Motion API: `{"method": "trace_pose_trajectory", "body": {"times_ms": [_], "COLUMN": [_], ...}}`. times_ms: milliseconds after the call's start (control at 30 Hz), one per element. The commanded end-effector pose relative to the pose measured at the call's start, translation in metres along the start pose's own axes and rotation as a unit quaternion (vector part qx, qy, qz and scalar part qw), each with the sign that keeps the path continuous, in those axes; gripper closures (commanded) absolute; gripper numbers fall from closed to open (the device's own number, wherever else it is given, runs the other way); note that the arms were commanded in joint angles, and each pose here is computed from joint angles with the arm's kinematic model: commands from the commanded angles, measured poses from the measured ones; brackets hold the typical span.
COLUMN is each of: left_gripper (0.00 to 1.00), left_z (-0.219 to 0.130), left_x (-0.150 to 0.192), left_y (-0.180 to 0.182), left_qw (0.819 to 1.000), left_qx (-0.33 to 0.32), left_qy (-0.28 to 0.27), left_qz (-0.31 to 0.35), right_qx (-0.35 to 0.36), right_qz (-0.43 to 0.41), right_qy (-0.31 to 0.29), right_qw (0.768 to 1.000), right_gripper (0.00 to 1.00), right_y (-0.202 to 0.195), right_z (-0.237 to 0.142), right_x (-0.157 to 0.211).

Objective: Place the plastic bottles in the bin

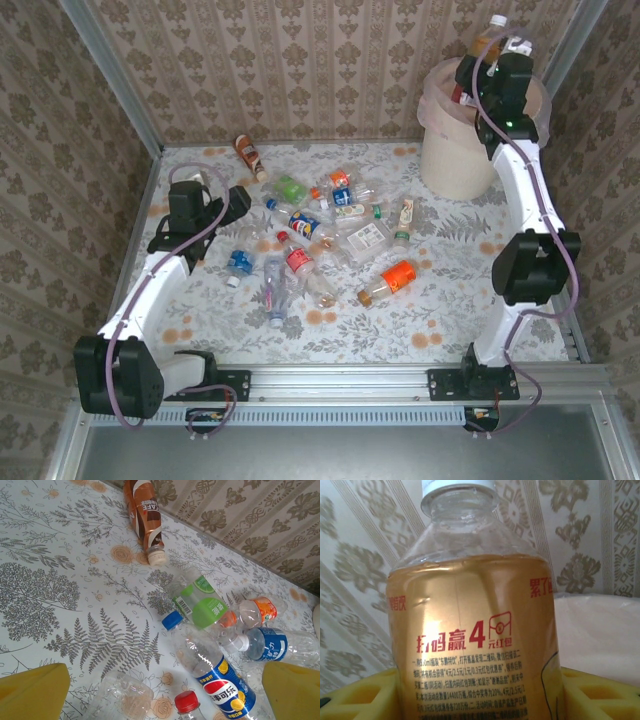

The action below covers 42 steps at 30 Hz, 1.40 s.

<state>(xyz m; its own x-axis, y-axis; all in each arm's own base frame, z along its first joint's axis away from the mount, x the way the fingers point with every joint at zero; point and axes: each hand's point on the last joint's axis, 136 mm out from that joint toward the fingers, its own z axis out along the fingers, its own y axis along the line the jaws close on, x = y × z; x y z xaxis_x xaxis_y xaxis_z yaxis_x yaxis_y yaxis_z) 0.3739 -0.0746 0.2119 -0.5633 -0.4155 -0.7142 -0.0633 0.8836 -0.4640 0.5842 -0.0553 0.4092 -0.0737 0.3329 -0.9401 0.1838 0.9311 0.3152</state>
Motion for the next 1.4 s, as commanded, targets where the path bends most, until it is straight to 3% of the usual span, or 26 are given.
{"method": "trace_pose_trajectory", "body": {"times_ms": [0,300,567,1000,1367], "left_gripper": [0.00,0.00,0.00,0.00,0.00], "left_z": [0.000,0.002,0.003,0.002,0.001], "left_x": [0.009,0.017,0.018,0.019,0.021], "left_y": [0.002,0.008,0.008,0.009,0.012], "left_qw": [1.000,1.000,1.000,0.999,0.999], "left_qx": [-0.005,-0.013,-0.015,-0.018,-0.024], "left_qy": [0.014,0.023,0.026,0.026,0.027], "left_qz": [0.009,0.003,0.001,0.002,-0.002], "right_qx": [0.016,-0.086,-0.131,-0.159,-0.162], "right_qz": [-0.045,-0.018,0.011,0.016,0.003], "right_qy": [0.048,0.163,0.208,0.218,0.231], "right_qw": [0.998,0.983,0.969,0.963,0.959], "right_gripper": [0.41,0.39,0.31,0.14,0.12], "right_y": [-0.008,0.017,0.032,0.042,0.042], "right_z": [0.011,0.017,0.014,0.010,-0.001], "right_x": [0.019,0.066,0.082,0.084,0.085]}}
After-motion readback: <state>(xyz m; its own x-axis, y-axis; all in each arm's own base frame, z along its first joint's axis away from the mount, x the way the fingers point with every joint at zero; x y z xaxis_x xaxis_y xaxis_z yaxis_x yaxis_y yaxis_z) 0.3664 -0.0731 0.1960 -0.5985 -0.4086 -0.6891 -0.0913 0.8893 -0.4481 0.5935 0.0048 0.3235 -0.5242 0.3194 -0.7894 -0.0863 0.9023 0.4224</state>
